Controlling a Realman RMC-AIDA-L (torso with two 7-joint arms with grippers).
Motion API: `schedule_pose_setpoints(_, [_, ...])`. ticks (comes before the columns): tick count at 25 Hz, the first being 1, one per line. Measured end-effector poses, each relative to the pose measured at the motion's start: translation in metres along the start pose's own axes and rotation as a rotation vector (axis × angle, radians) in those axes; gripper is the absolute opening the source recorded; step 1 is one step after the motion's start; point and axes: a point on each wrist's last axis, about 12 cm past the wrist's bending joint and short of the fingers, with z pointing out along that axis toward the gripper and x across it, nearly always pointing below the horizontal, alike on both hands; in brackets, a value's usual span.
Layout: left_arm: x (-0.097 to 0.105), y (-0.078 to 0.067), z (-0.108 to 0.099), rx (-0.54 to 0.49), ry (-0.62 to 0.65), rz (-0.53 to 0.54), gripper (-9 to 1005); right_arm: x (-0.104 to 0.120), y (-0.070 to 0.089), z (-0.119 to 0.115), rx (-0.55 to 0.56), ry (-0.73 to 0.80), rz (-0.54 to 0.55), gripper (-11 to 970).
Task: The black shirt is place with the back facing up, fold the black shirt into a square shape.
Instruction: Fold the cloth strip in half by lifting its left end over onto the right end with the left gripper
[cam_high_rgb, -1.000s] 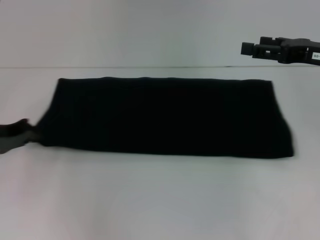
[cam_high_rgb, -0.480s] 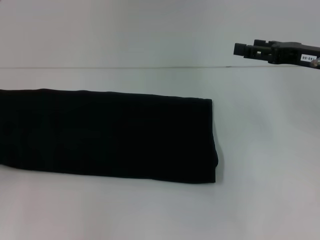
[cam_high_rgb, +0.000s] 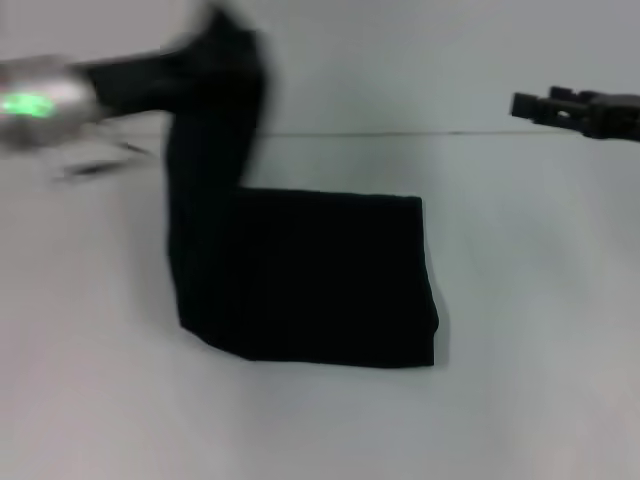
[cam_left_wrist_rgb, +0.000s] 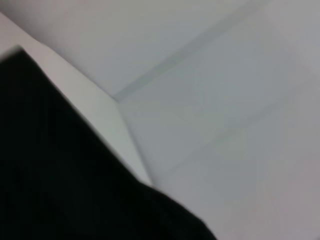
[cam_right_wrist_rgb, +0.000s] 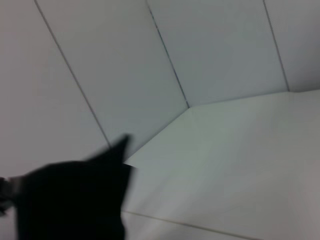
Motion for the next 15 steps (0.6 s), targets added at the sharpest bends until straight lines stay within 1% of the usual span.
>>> schedule_pose_setpoints(1, [0.007, -0.005, 0.023, 0.022, 0.029, 0.008, 86, 0.001, -0.002, -0.007, 0.003, -0.01, 0.007, 916])
schedule_pose_setpoints(3, [0.024, -0.008, 0.058, 0.043, 0.064, 0.007, 89, 0.002, -0.008, -0.023, 0.012, -0.033, 0.017, 916])
schedule_pose_setpoints(4, [0.041, -0.005, 0.076, 0.049, 0.084, -0.012, 91, 0.004, -0.012, -0.035, 0.017, -0.047, 0.022, 916])
schedule_pose_setpoints(5, [0.056, 0.001, 0.088, 0.052, 0.089, -0.037, 92, 0.004, -0.014, -0.041, 0.019, -0.053, 0.023, 917])
schedule_pose_setpoints(6, [0.073, 0.006, 0.098, 0.049, 0.091, -0.061, 94, 0.004, -0.014, -0.041, 0.019, -0.053, 0.023, 917])
schedule_pose_setpoints(7, [0.092, 0.012, 0.105, 0.041, 0.09, -0.094, 96, 0.006, -0.015, -0.046, 0.023, -0.056, 0.027, 917])
schedule_pose_setpoints(9, [0.119, 0.021, 0.11, 0.031, 0.062, -0.102, 99, 0.009, -0.018, -0.053, 0.03, -0.056, 0.033, 917])
schedule_pose_setpoints(11, [0.142, 0.024, 0.108, 0.049, 0.038, -0.088, 102, 0.01, -0.018, -0.055, 0.034, -0.054, 0.037, 917])
schedule_pose_setpoints(12, [0.149, 0.024, 0.106, 0.064, 0.028, -0.077, 104, 0.011, -0.019, -0.055, 0.036, -0.052, 0.041, 917])
schedule_pose_setpoints(14, [0.159, 0.019, 0.1, 0.135, 0.017, -0.034, 180, 0.013, -0.019, -0.055, 0.038, -0.043, 0.05, 916])
schedule_pose_setpoints(15, [0.161, 0.016, 0.098, 0.168, 0.014, -0.013, 219, 0.013, -0.019, -0.054, 0.038, -0.034, 0.06, 916])
